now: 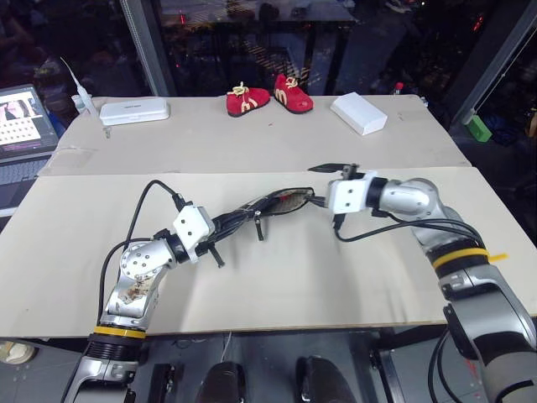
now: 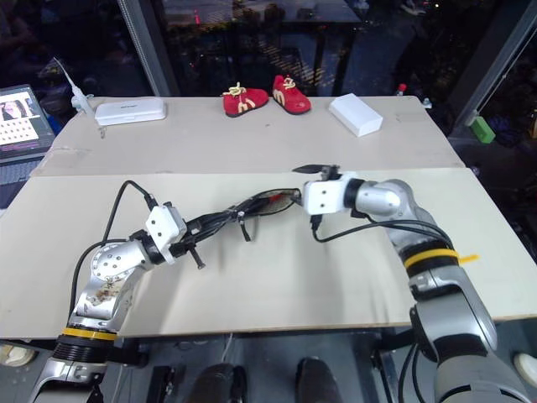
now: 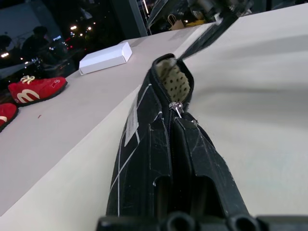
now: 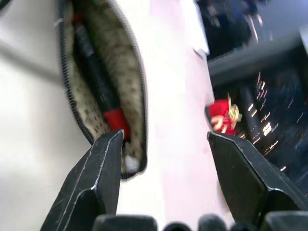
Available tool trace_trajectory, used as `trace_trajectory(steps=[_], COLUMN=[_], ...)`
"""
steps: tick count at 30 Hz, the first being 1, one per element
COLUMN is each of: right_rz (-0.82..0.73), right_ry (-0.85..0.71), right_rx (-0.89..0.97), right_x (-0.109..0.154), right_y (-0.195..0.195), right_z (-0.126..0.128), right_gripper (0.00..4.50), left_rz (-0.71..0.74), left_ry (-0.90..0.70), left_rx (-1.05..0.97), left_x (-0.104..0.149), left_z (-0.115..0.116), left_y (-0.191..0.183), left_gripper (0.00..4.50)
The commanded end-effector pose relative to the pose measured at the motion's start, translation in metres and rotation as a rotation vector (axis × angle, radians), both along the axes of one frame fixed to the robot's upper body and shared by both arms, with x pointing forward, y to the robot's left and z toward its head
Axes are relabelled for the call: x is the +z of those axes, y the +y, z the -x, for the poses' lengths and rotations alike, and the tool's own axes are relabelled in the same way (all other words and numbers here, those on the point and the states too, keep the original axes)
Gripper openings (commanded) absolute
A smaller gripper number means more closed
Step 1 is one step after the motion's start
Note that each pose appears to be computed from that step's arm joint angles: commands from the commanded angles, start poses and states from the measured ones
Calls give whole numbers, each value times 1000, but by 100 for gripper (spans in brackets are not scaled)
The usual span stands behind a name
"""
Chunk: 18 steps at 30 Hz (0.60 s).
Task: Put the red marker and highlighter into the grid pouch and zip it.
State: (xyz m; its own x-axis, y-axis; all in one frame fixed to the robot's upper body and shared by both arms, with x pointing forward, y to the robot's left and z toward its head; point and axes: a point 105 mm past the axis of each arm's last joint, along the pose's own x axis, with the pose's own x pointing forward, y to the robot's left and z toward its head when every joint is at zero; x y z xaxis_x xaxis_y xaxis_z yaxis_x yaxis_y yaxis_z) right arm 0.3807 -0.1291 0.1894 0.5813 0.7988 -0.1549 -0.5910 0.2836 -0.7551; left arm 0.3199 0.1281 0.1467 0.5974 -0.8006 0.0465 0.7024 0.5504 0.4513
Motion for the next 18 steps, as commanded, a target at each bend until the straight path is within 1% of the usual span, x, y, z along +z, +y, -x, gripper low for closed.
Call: trace_trajectory(steps=[1,3,6,7,8,9,10,11,13,15,18], right_rz=[-229,-254,-258,-266,-269,-268,-255,-245,-293,-326,-340], right_ry=[347,531,664,708,736,744,705,674,641,635,647], right_rx=[79,151,171,133,105,39,-22,-59,-125,-115,-71], right_x=[6,-11,-25,-45,-60,-73,-79,-80,-76,-70,-66], right_y=[2,13,25,40,51,58,62,62,67,80,96], right_z=[29,56,76,77,78,72,62,55,38,34,36], right_gripper=[311,311,311,311,311,311,311,311,311,311,311], left_rz=[18,17,17,17,18,18,17,17,17,16,16], left_ry=[-39,-38,-38,-39,-40,-40,-41,-41,-40,-41,-41], left_rx=[-9,-11,-11,-12,-14,-15,-16,-17,-17,-17,-20], left_x=[11,11,10,11,11,12,12,11,12,12,12], left_z=[2,2,2,1,1,1,1,1,1,1,0], left_y=[-2,-2,-1,-2,-3,-3,-4,-3,-3,-3,-4], left_gripper=[0,0,0,0,0,0,0,0,0,0,0])
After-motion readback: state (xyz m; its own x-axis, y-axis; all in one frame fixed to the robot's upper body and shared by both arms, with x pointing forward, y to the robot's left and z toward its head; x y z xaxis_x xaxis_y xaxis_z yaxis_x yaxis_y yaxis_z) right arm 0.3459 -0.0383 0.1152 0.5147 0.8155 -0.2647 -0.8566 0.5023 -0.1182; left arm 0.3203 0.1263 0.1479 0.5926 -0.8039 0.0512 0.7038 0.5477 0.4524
